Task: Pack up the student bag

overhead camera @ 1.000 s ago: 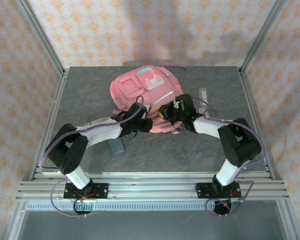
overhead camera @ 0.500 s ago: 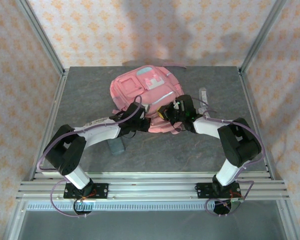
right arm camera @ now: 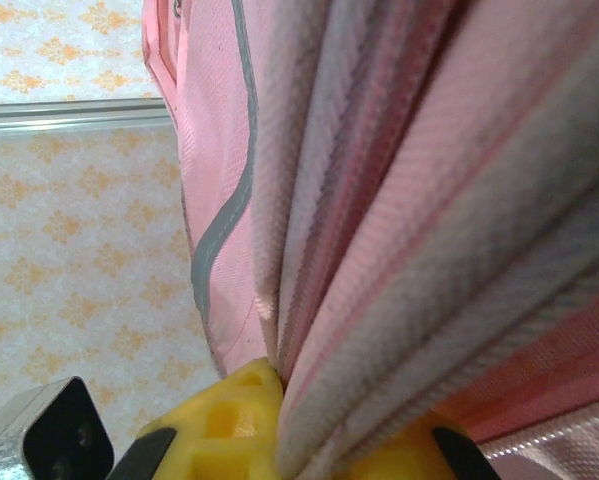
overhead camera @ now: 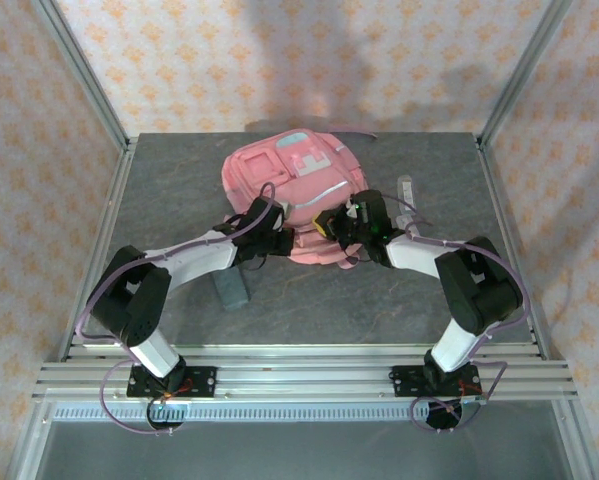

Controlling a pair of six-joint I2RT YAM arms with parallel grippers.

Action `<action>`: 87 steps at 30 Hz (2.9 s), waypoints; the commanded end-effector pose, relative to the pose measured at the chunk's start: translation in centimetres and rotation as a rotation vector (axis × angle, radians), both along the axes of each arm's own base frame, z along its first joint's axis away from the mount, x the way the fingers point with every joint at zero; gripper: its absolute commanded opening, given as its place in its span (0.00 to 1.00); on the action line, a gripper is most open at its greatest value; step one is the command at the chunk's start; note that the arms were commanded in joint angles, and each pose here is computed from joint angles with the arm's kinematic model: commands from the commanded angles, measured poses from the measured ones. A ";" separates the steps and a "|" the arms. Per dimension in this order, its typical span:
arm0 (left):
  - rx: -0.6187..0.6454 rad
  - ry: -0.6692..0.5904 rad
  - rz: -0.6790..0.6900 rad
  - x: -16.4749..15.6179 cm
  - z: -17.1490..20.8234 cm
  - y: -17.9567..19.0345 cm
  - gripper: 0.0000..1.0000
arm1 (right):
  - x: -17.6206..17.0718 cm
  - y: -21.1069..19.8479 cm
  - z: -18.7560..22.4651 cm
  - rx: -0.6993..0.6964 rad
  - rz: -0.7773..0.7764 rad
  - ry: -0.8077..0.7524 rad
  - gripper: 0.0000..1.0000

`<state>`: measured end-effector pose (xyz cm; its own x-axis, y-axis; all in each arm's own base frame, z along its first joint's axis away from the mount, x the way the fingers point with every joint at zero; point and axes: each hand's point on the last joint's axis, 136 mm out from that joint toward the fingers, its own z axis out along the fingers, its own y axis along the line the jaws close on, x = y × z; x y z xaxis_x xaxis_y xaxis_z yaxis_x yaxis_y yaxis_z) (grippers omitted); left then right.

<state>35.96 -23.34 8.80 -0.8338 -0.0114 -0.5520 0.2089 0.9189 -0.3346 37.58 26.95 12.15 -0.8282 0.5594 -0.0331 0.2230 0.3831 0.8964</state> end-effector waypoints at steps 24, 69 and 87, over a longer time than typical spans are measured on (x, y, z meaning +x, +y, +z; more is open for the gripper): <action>0.255 0.045 0.035 -0.9 -0.3 1.6 0.00 | 0.8 -2.5 0.0 -0.043 -0.075 -0.018 0.00; 0.105 -0.020 0.596 -0.5 4.4 18.0 0.69 | -2.6 -6.3 4.2 -0.380 0.070 -0.190 0.54; 0.104 0.153 0.700 -8.2 -3.6 16.4 0.82 | -7.4 -9.1 3.9 -0.497 0.110 -0.242 1.00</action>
<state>27.24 -6.79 5.57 -0.7394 -0.5036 -0.4468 -0.4534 0.8631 -0.2224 30.49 17.09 16.70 -0.8001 0.3622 -0.4783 -0.0021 0.7955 0.6059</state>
